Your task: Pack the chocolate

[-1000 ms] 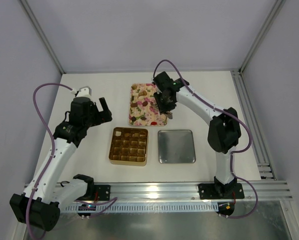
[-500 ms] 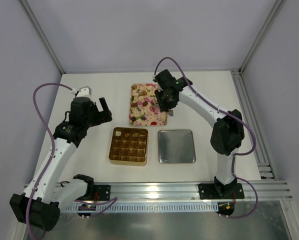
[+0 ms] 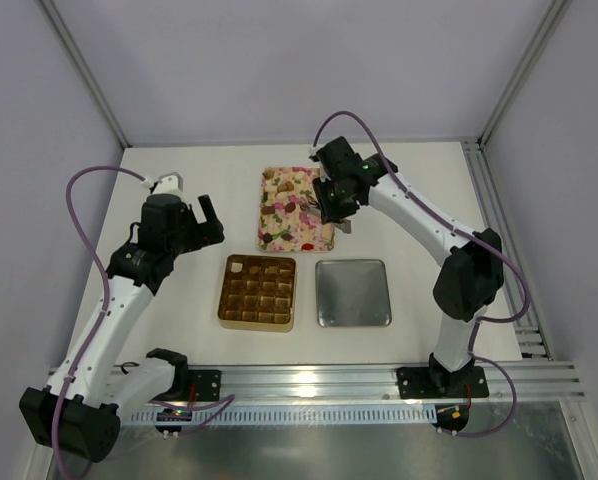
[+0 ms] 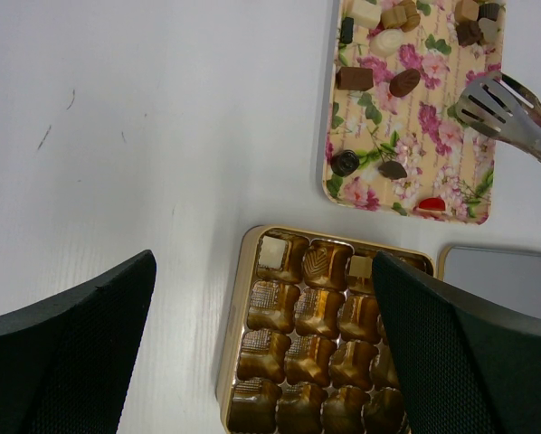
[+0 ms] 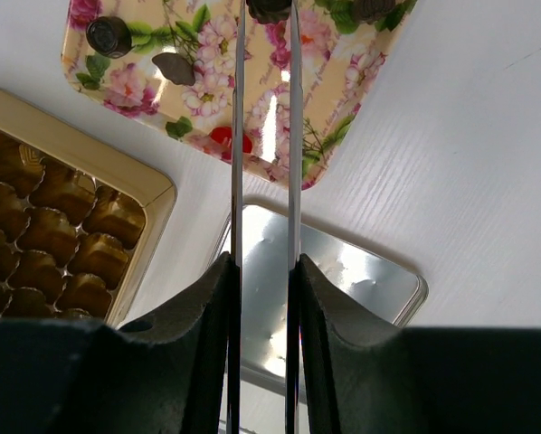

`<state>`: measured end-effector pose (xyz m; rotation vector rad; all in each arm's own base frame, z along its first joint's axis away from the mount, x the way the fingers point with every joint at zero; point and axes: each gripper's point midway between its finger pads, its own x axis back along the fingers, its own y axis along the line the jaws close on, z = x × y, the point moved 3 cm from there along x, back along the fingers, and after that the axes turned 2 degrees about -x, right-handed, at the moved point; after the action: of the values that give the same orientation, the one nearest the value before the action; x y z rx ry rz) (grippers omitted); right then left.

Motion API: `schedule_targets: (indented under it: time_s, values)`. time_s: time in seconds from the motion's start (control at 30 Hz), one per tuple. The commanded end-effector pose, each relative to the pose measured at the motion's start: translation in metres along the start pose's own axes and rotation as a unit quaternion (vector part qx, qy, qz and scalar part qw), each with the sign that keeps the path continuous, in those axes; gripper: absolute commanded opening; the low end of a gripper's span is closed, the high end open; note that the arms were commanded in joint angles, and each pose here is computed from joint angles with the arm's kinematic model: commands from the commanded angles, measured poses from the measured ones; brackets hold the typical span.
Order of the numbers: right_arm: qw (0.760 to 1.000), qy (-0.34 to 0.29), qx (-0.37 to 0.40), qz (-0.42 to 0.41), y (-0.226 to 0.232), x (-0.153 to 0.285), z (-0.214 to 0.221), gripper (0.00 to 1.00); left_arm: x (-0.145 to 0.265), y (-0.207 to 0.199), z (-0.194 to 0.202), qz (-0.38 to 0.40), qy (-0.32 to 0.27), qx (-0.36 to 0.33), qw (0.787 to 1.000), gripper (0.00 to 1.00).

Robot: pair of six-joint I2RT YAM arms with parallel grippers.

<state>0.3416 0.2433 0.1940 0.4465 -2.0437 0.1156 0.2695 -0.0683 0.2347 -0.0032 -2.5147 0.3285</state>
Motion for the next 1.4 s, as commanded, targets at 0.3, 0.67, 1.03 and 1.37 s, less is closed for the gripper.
schedule_targets:
  time_s: [0.3, 0.67, 1.03, 1.37]
  values:
    - [0.997, -0.036, 0.039, -0.052, 0.046, 0.065, 0.025, 0.33, 0.002, 0.000, -0.006, -0.002, -0.013, 0.002, 1.000, 1.00]
    - [0.995, -0.021, 0.064, -0.074, 0.076, 0.092, 0.076, 0.33, 0.002, -0.001, -0.005, 0.003, -0.011, 0.002, 1.000, 1.00]
    - [0.994, 0.002, 0.062, -0.086, 0.084, 0.081, 0.107, 0.33, 0.001, -0.002, -0.004, 0.006, -0.008, 0.002, 1.000, 1.00]
    - [0.994, 0.010, 0.071, -0.086, 0.092, 0.072, 0.108, 0.33, 0.002, -0.002, -0.005, 0.005, -0.010, 0.002, 1.000, 1.00]
